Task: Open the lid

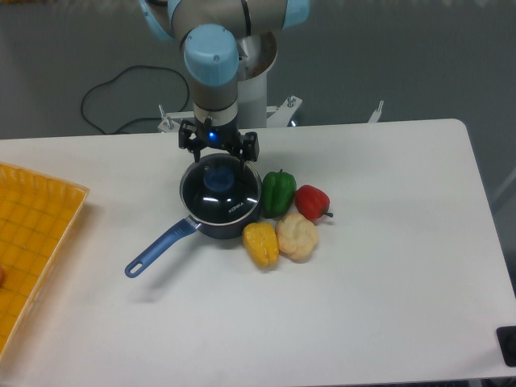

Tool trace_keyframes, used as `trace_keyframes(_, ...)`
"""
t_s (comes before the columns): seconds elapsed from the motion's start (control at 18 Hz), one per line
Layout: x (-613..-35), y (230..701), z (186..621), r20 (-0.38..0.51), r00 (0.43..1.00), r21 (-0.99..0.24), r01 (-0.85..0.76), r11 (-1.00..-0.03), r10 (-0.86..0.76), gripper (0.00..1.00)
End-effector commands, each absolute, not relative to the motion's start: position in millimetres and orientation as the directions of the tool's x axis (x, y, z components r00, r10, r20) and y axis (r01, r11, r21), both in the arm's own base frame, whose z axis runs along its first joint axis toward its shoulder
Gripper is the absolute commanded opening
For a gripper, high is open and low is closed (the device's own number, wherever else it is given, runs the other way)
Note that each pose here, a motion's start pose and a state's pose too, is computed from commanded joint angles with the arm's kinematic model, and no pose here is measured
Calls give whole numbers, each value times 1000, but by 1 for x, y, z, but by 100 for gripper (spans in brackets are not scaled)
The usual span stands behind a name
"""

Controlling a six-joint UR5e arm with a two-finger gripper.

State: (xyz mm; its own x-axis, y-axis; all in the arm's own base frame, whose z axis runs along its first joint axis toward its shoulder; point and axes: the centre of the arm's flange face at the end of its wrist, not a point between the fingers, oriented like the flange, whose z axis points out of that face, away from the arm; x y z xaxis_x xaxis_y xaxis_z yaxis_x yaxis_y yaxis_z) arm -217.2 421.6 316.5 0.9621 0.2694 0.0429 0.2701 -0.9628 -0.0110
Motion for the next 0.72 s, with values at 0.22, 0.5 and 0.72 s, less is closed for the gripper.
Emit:
trace_keyframes(0.22, -218, 422, 317, 44, 962, -12, 269, -963, 268, 100)
trace_keyframes(0.5, -222, 425, 310, 37, 963, 6, 268, -963, 268, 100)
trace_keyframes(0.72, -225, 427, 302, 39, 962, 24, 270, -963, 270, 100)
